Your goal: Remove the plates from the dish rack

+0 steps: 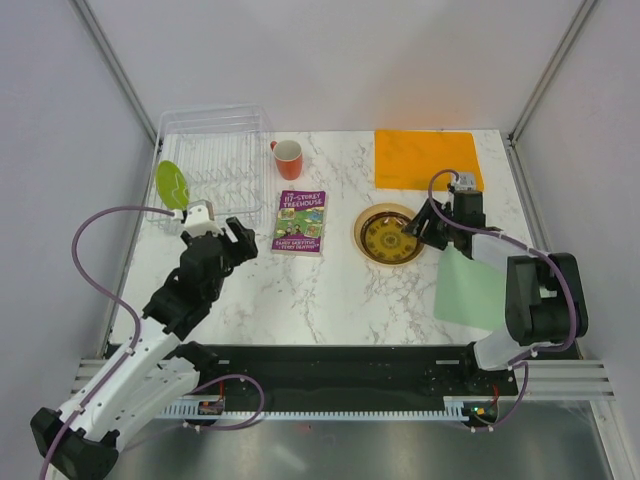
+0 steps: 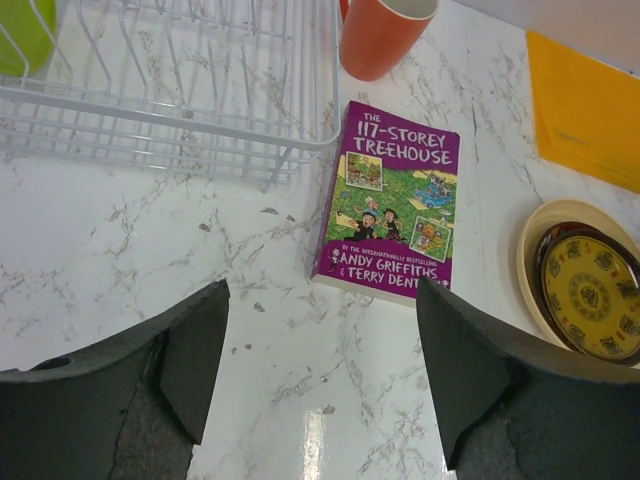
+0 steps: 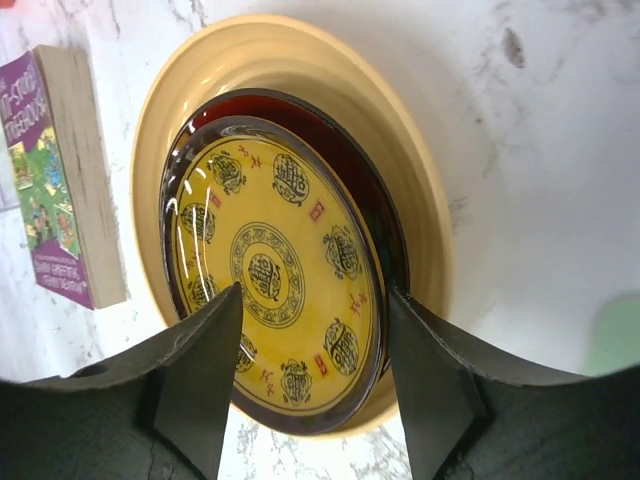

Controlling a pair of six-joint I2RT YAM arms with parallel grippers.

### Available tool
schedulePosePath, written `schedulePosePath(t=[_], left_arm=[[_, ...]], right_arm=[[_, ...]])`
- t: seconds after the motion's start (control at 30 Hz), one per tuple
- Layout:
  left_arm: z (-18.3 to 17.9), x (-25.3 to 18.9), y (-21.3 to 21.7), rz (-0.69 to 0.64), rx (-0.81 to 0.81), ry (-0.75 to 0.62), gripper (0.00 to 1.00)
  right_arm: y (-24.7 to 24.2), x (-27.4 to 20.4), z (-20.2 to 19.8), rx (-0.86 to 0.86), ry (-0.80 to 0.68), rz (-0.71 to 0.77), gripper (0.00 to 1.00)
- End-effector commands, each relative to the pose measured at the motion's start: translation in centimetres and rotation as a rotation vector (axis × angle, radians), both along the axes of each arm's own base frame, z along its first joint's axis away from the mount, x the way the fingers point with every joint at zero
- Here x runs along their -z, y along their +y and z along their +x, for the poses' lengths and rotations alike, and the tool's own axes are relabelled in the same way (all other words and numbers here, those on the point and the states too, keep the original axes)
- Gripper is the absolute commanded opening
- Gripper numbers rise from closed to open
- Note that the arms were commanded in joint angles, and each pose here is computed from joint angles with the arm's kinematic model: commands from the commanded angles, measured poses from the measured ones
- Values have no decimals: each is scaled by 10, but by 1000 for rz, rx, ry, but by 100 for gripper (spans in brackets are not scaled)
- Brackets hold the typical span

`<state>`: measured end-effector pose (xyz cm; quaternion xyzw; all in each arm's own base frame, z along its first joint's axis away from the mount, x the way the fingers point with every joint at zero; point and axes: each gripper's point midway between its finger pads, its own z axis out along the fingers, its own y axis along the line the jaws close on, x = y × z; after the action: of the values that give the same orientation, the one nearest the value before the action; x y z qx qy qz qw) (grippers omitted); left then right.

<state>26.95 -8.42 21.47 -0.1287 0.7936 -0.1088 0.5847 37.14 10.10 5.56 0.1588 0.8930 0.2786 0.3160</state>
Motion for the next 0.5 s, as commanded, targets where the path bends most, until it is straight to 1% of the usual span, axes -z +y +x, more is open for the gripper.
schedulePosePath(t=[0.0,0.2,0.33,0.4,0.43,0.47], left_arm=[[7,-21,12,64,-55,-45,84],[16,-31,33,181,-152,-39,89],[31,-51,53,292,-219,-51,92],[42,-66,62,314,-243,-64,93],[52,-60,80,343,-289,-27,94],[61,-69,85,333,-296,-37,94]], right_arm=[[-31,-34,11,66,-89,-175,66],[-49,-71,12,96,-170,-285,67],[-50,-88,9,106,-205,-280,67],[-47,-93,7,101,-215,-265,67],[-45,-93,5,93,-216,-255,67],[-44,-95,4,93,-220,-248,67]])
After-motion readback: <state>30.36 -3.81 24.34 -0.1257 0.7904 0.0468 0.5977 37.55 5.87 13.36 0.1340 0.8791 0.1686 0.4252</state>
